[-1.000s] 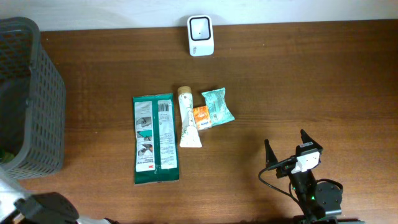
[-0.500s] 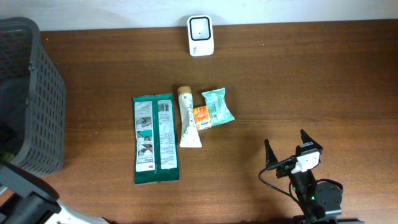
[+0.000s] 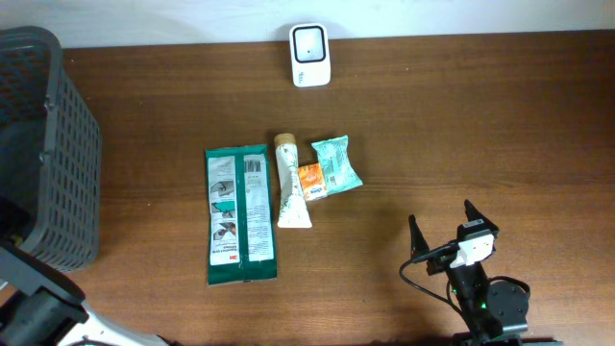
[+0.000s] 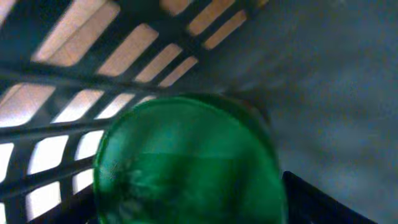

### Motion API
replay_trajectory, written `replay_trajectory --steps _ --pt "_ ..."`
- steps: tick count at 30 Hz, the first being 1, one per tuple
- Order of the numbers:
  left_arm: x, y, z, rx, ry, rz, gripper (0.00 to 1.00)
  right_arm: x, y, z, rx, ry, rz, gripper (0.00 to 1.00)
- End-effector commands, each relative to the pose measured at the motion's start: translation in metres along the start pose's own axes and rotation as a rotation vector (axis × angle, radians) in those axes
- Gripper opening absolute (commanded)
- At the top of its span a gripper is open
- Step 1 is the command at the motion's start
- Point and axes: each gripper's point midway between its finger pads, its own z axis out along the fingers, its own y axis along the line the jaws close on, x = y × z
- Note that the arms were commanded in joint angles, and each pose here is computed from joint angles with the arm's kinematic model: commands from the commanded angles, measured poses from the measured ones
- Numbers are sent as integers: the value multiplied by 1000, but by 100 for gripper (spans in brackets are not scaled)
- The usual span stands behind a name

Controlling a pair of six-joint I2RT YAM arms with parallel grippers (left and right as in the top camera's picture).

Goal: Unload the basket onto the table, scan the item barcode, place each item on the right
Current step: 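Pick the green-lidded jar from the basket with the left gripper, set it right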

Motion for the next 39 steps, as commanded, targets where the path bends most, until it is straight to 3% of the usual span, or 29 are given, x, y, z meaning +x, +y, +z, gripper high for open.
replay_trajectory --steps 1,4,7,10,15,16,18,21,22,27,32,35,39 --pt "-1 -38 3 193 -5 13 78 3 1 0 -1 3 8 98" --pt "-6 -65 -6 224 -49 146 79 3 1 0 -1 3 8 98" --pt "-9 -68 -7 224 -62 147 82 3 1 0 -1 3 8 99" --pt "-23 -69 -8 226 -118 133 100 3 1 0 -1 3 8 98" --pt "-37 -70 -9 224 -180 159 100 3 1 0 -1 3 8 98" --pt "-30 -71 -4 223 -152 166 98 3 1 0 -1 3 8 98" --pt "-24 -68 1 210 -124 169 77 3 1 0 -1 3 8 98" --pt "-26 -68 -1 210 -131 167 58 3 1 0 -1 3 8 98" --pt "-30 -67 -5 211 -142 165 56 3 1 0 -1 3 8 98" --pt "-71 -42 -97 224 -360 96 45 3 1 0 -1 3 8 98" --pt "-93 -17 -278 462 -777 -10 41 3 1 0 -1 3 8 98" --pt "-66 -30 -402 675 -1031 20 42 3 1 0 -1 3 8 98" --pt "-3 -111 -478 932 -1081 225 43 3 1 0 -1 3 8 98"
